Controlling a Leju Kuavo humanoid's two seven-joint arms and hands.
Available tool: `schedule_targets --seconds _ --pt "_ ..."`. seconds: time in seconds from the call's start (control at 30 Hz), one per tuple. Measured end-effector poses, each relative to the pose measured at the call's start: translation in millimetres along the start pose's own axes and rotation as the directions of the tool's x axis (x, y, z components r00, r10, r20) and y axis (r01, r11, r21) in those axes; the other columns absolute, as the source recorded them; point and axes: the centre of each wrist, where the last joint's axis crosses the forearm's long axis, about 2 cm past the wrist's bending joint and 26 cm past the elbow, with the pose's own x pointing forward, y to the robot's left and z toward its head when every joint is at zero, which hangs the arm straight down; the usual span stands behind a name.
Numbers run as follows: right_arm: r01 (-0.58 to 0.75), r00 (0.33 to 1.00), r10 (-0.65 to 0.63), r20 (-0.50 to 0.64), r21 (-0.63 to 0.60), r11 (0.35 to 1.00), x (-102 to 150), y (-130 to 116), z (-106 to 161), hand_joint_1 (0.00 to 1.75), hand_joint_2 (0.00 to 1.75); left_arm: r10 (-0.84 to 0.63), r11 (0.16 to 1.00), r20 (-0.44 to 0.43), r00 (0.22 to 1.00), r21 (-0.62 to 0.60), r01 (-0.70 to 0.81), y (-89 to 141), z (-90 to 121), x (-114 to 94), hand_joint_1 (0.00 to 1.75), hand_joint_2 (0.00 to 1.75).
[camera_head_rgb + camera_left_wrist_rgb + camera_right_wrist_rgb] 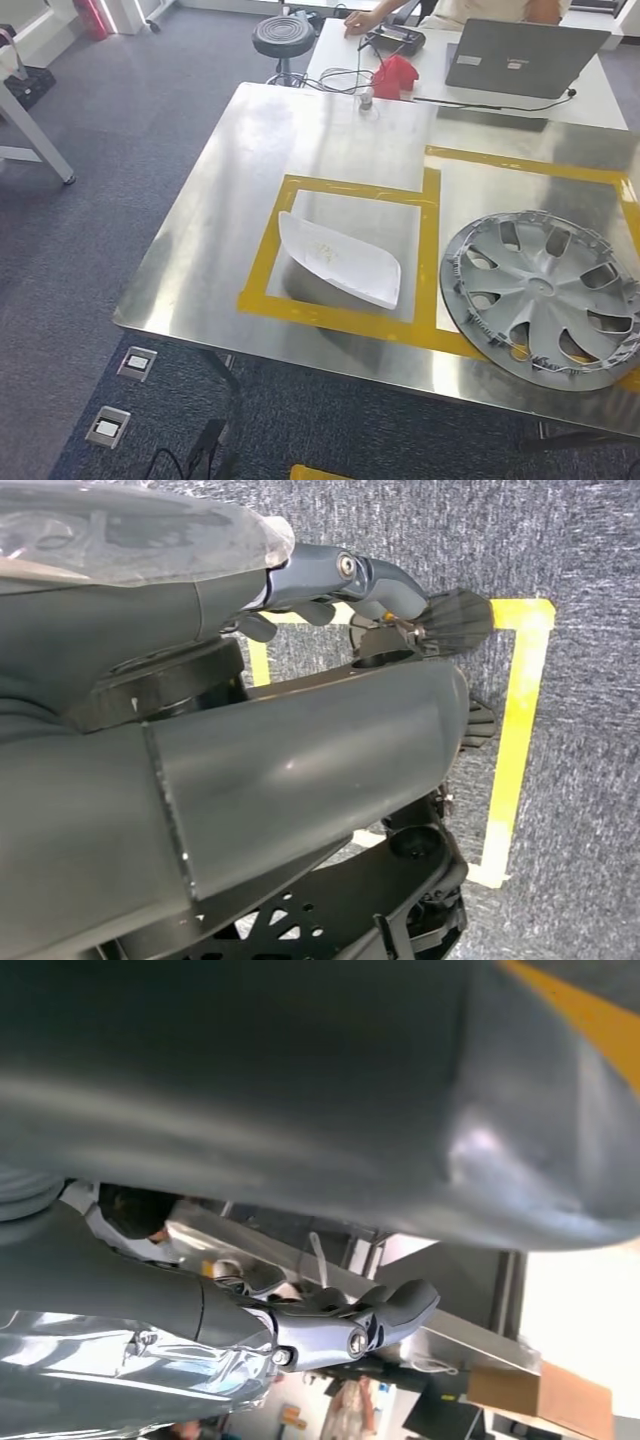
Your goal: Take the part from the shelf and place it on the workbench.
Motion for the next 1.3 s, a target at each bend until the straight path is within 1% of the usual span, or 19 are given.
schedule_targets --seconds 0.13,0.4,0.47,0.67,0.77,0.87,0.97,1.07,1.2,1.3 --pt "-0.041 0.998 0.041 -0.044 -0.006 0.999 -11 -14 3 0.00 0.00 0.002 1.000 0.002 1.000 0.000 -0.002 0 0 0 0.00 0.00" --pt "-0.043 0.996 0.039 -0.075 -0.057 0.997 -20 -40 7 0.00 0.00 0.019 1.000 0.004 1.000 0.001 -0.019 0 0 1 0.00 0.00" --pt "-0.063 0.993 0.056 -0.104 -0.064 0.996 -25 -54 8 0.00 0.00 0.022 1.000 0.002 1.000 0.002 -0.022 0 0 -1 0.00 0.00" --pt "-0.143 0.974 0.126 -0.187 -0.085 0.986 -45 -108 23 0.00 0.00 0.046 0.999 -0.012 0.999 0.004 -0.046 -1 2 -11 0.00 0.00" --pt "-0.165 0.968 0.141 -0.205 -0.103 0.981 -56 -122 32 0.00 0.00 0.055 0.998 -0.014 0.998 0.002 -0.055 -3 2 -14 0.00 0.00" --pt "-0.157 0.969 0.127 -0.211 -0.135 0.978 -63 -132 39 0.00 0.00 0.062 0.998 -0.018 0.998 0.001 -0.062 -4 3 -17 0.00 0.00" --pt "-0.157 0.967 0.119 -0.224 -0.161 0.974 -70 -140 45 0.00 0.00 0.069 0.998 -0.019 0.997 0.000 -0.069 -5 3 -17 0.00 0.00" --pt "-0.187 0.957 0.143 -0.253 -0.158 0.970 -81 -140 50 0.00 0.00 0.081 0.997 -0.021 0.997 0.001 -0.081 -6 3 -19 0.00 0.00" --pt "-0.250 0.934 0.204 -0.294 -0.129 0.960 -100 -132 56 0.00 0.00 0.092 0.996 -0.021 0.996 0.003 -0.092 -6 4 -22 0.00 0.00" --pt "-0.273 0.923 0.228 -0.311 -0.110 0.956 -116 -117 61 0.00 0.00 0.101 0.995 -0.022 0.995 0.001 -0.101 -6 4 -24 0.00 0.00"
